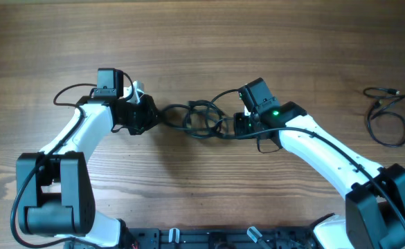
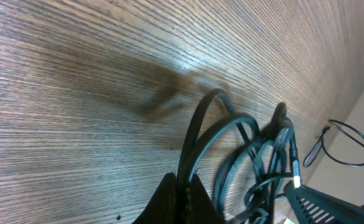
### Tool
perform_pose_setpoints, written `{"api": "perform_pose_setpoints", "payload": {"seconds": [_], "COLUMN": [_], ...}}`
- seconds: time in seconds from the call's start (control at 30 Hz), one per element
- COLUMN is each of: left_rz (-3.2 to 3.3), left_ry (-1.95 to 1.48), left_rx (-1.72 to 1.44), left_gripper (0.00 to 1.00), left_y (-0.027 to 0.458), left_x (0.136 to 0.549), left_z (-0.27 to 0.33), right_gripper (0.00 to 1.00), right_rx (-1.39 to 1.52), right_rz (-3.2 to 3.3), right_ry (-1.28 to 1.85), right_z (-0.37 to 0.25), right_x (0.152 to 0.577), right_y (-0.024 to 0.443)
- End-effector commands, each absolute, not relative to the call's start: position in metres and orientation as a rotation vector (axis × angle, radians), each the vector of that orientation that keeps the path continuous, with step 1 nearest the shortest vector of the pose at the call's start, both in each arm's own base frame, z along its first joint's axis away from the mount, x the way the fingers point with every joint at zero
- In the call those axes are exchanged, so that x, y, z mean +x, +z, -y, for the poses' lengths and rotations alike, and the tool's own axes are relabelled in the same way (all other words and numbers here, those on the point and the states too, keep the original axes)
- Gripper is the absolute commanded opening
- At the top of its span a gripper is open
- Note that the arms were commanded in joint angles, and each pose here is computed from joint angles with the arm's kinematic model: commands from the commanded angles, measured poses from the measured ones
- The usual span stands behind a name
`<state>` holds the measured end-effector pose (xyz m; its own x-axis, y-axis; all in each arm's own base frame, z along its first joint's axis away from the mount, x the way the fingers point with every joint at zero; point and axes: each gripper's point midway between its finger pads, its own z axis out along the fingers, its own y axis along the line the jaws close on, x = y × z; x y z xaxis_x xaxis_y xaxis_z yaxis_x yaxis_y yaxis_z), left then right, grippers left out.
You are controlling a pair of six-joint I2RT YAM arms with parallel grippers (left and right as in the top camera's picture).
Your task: Untangle cables
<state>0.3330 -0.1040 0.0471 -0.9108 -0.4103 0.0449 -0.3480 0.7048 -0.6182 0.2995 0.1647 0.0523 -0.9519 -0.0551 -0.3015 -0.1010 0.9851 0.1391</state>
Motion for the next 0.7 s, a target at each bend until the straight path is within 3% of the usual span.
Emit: {"api": "perform_pose_setpoints", "payload": {"seconds": [0.0, 0.17, 0.33, 0.57, 0.63, 0.67], "left_rz": [-2.793, -2.793, -2.793, -2.773, -2.75, -2.744], "left_ry": [-0.776, -0.776, -0.776, -0.766, -0.816, -0.857], "left_rx": [-0.722, -0.722, -0.722, -0.876, -0.95, -0.959], "left_gripper": [0.04, 0.04, 0.04, 0.04, 0.2, 0.42], "left_y": [0.035, 0.035, 0.035, 0.033, 0.035, 0.037], "left_x": [0.341, 0.341, 0.342, 0.339, 0.338, 0.337], "left_z": [0.069, 0.069, 0.069, 0.045, 0.04, 0.041], "right_gripper": [0.04, 0.04, 0.04, 0.04, 0.04, 0.04], "right_rx": [0.003, 0.057, 0.01, -0.118, -0.111, -0.047], "right_rz": [-2.724, -2.689, -2.802, -2.854, -2.879, -2.9], "right_ry": [-0.278, -0.36, 0.189, 0.602, 0.696, 0.695], "right_z": [-0.092, -0.081, -0.151, -0.202, -0.213, -0.215], "right_x": [0.315, 0.317, 0.309, 0.293, 0.287, 0.285], "right_y": [0.06, 0.063, 0.054, 0.056, 0.054, 0.047]}}
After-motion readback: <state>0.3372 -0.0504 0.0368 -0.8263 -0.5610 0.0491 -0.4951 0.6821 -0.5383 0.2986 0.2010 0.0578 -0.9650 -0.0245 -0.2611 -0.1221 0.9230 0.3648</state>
